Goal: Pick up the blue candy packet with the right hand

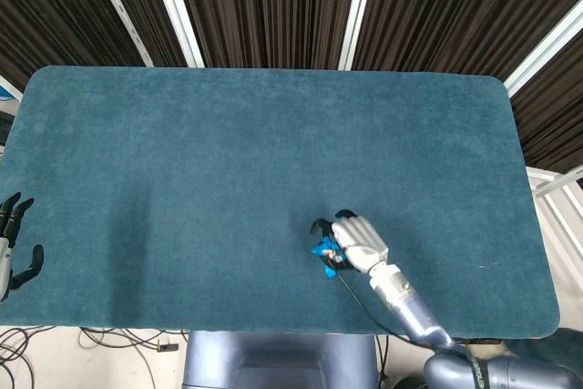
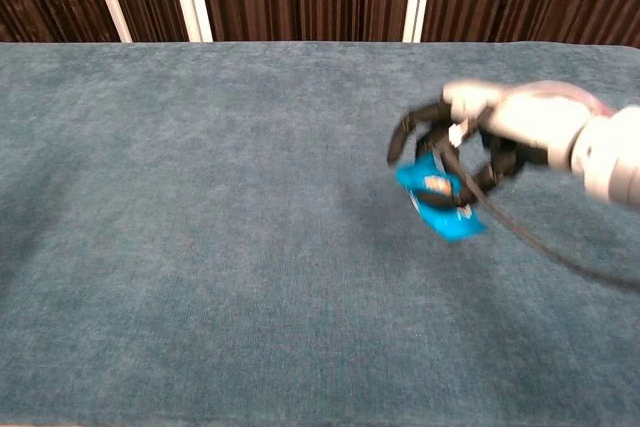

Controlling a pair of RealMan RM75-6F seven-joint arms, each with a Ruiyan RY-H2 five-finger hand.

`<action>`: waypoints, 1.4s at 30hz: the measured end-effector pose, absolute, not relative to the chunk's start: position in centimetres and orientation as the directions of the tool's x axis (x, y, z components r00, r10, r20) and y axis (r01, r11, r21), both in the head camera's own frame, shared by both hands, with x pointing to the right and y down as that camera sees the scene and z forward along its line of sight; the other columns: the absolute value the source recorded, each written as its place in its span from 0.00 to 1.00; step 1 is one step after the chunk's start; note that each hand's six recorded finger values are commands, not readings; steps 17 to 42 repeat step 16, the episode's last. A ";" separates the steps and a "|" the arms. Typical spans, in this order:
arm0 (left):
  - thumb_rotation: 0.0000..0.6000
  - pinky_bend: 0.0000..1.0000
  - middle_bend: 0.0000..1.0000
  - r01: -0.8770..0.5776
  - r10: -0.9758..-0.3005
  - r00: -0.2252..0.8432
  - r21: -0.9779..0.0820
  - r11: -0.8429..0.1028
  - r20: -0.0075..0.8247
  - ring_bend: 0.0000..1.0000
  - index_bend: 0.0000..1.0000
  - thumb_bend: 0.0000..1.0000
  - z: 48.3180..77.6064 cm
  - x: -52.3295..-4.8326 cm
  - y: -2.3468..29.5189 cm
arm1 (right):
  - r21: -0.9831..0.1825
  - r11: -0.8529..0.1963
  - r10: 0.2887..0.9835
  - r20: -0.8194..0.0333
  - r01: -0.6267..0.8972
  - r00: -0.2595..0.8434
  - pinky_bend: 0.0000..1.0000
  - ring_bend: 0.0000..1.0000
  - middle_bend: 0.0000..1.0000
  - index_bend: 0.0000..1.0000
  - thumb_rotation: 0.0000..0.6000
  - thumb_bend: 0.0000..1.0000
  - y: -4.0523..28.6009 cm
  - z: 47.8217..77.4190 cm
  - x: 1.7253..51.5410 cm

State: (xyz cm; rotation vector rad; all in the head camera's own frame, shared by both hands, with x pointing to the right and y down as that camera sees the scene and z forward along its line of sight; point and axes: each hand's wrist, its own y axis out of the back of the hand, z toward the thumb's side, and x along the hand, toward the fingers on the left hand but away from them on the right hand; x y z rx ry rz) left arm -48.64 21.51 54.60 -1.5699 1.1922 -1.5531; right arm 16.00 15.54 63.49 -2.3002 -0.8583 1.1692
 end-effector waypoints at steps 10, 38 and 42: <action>1.00 0.00 0.00 -0.169 -0.902 -0.098 -0.900 -0.401 0.420 0.01 0.09 0.49 54.6 -48.6 21.6 | -0.324 -0.603 0.776 -0.452 0.729 0.441 0.23 0.61 0.55 0.39 1.00 0.45 8.7 59.1 16.4; 1.00 0.00 0.00 -0.167 -0.903 -0.099 -0.902 -0.399 0.418 0.01 0.09 0.50 54.6 -48.6 21.5 | -0.284 -0.504 0.841 -0.375 0.816 0.389 0.23 0.60 0.51 0.40 1.00 0.45 5.6 57.6 18.1; 1.00 0.00 0.00 -0.167 -0.903 -0.099 -0.902 -0.399 0.418 0.01 0.09 0.50 54.6 -48.6 21.5 | -0.284 -0.504 0.841 -0.375 0.816 0.389 0.23 0.60 0.51 0.40 1.00 0.45 5.6 57.6 18.1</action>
